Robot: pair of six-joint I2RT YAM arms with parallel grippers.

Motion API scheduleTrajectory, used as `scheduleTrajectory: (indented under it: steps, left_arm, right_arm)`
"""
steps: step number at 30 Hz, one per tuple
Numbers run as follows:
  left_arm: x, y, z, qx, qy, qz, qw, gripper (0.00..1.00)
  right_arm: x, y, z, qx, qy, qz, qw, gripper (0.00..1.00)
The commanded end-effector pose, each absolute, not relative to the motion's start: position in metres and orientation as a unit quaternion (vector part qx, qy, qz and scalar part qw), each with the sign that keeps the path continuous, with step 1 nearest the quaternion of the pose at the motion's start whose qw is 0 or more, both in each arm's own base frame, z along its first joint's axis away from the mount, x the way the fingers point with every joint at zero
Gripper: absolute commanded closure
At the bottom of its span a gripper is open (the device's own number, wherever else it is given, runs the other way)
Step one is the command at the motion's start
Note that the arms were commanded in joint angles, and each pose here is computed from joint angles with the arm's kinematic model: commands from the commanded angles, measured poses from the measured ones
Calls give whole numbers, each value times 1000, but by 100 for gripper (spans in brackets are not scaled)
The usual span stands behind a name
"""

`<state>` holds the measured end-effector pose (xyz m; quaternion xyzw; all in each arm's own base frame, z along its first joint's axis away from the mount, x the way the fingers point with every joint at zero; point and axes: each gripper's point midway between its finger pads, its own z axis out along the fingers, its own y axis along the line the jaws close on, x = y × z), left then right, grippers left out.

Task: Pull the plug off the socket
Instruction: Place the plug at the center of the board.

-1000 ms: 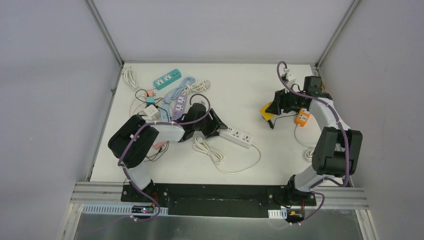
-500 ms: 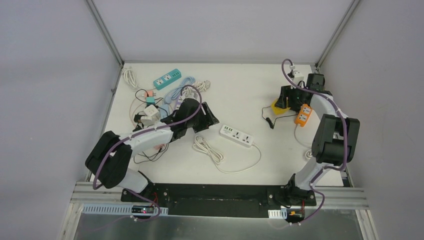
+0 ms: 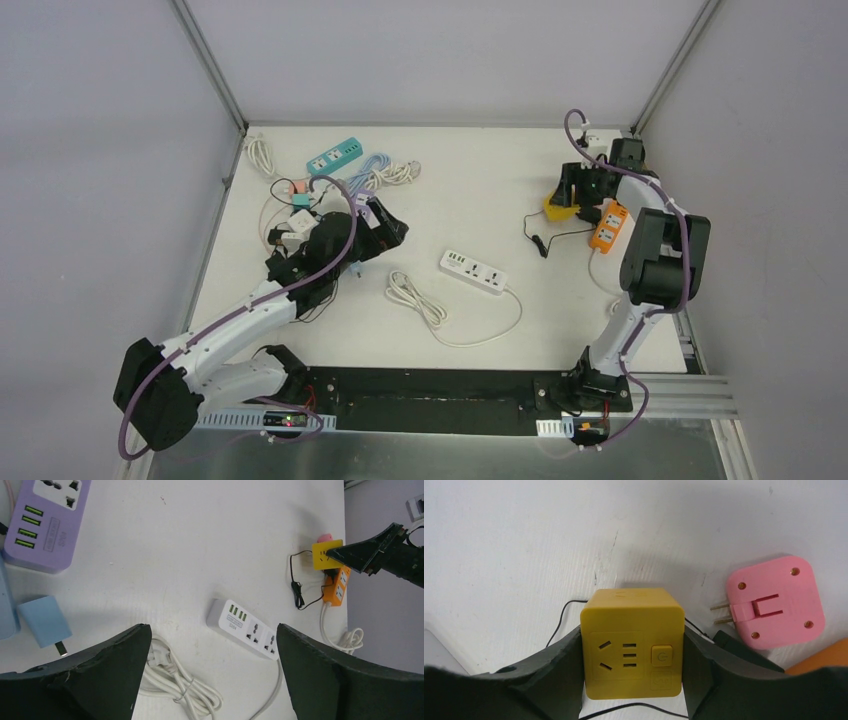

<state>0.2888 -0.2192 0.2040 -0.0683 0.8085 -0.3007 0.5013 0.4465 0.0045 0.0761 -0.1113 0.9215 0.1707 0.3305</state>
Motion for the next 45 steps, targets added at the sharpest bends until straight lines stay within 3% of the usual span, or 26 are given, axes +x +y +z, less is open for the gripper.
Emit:
scheduleTrajectory:
  steps: [1,7,16,33,45]
  left_arm:
    - [288,-201,202,-80,793,-287,532,1]
    - [283,-201,202,-80,786,-301,534,1]
    - [283,-202,206,-76,784,-304,535,1]
    - [281,-199,209,-64,789,-294,535,1]
    - [275,-189,252,-35,802,-283,525,1]
  right_arm:
    - [468,7,95,-104,912,193,347,64]
    - [477,4,92,-96,916,192,340,42]
    - [490,-17,100,-95,919,152,351,22]
    - [493,-52,133,-91,913,128,376,16]
    - [443,-52,194,-180,904,127,365,10]
